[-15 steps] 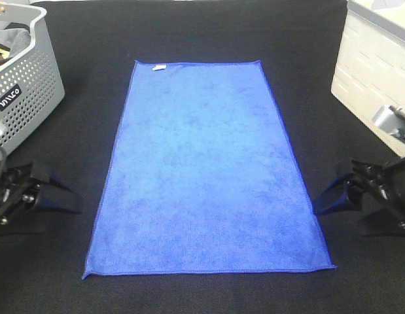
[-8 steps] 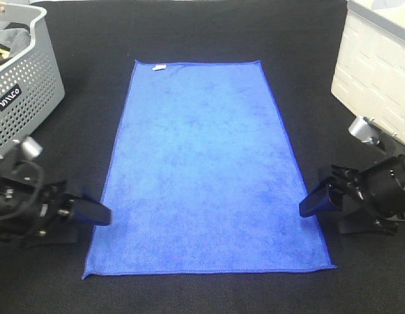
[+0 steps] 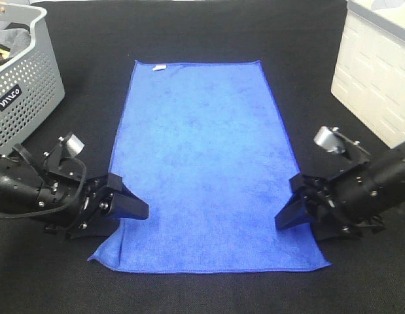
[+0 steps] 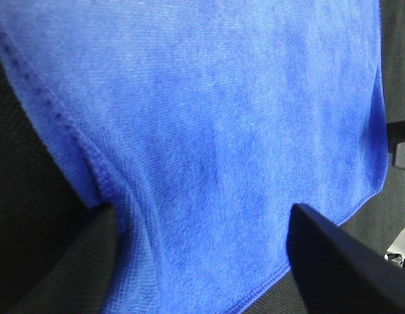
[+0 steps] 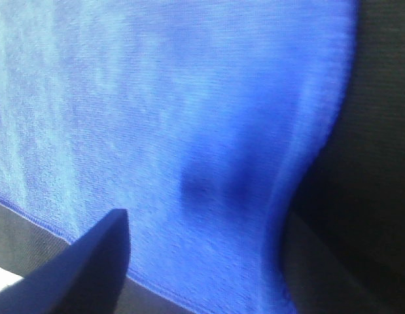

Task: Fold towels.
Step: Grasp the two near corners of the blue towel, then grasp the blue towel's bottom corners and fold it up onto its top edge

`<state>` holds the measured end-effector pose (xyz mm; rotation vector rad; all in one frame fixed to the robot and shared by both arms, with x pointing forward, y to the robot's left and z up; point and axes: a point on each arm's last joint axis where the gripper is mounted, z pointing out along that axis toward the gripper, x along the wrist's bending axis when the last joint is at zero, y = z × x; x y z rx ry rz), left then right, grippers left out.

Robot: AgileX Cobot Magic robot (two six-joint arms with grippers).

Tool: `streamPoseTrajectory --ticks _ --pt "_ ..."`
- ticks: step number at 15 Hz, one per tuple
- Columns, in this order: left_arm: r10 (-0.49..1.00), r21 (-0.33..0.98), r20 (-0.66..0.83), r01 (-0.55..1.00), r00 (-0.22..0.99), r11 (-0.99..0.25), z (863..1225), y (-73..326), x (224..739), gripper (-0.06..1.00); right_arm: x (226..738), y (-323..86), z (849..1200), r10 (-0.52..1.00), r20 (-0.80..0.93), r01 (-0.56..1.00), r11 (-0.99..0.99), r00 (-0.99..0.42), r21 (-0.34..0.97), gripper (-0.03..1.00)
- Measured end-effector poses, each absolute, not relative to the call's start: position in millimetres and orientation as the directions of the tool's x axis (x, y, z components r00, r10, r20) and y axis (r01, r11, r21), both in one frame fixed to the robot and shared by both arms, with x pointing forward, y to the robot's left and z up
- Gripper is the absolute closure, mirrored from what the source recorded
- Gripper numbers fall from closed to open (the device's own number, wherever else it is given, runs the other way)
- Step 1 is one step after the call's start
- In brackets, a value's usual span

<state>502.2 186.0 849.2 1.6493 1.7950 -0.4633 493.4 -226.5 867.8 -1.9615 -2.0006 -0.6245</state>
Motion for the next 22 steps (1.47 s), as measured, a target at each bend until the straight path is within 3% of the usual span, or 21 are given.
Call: streamPoseTrajectory --ticks 2,3,4,5,6,9,15,22 --pt "0.754 0.158 -0.657 0.974 -0.020 0.163 846 186 503 0.41 495 -223 866 0.887 0.462 0.993 -0.042 -0.014 0.110 0.53" --pt "0.770 0.156 -0.637 0.974 -0.030 0.167 842 188 503 0.63 496 -224 863 0.893 0.448 0.992 -0.085 0.033 0.096 0.74" --pt "0.775 0.155 -0.631 0.974 -0.033 0.167 841 189 503 0.78 496 -225 863 0.896 0.440 0.991 -0.100 0.049 0.093 0.88" --pt "0.778 0.156 -0.628 0.974 -0.029 0.163 841 189 503 0.90 496 -226 862 0.897 0.438 0.990 -0.110 0.061 0.088 0.96" --pt "0.780 0.154 -0.626 0.976 -0.024 0.154 840 189 502 0.94 496 -226 862 0.897 0.438 0.990 -0.114 0.066 0.085 0.97" --pt "0.788 0.143 -0.615 0.983 -0.001 0.113 852 193 499 0.94 494 -225 865 0.897 0.440 0.993 -0.080 0.035 0.084 0.97" --pt "0.827 0.165 -0.559 0.985 0.061 0.039 897 206 483 0.94 472 -222 904 0.860 0.509 0.991 -0.059 -0.012 0.123 0.97" --pt "0.810 0.103 -0.585 0.994 0.040 0.025 915 217 408 0.94 409 -229 911 0.858 0.513 0.999 -0.036 0.013 0.036 0.97"
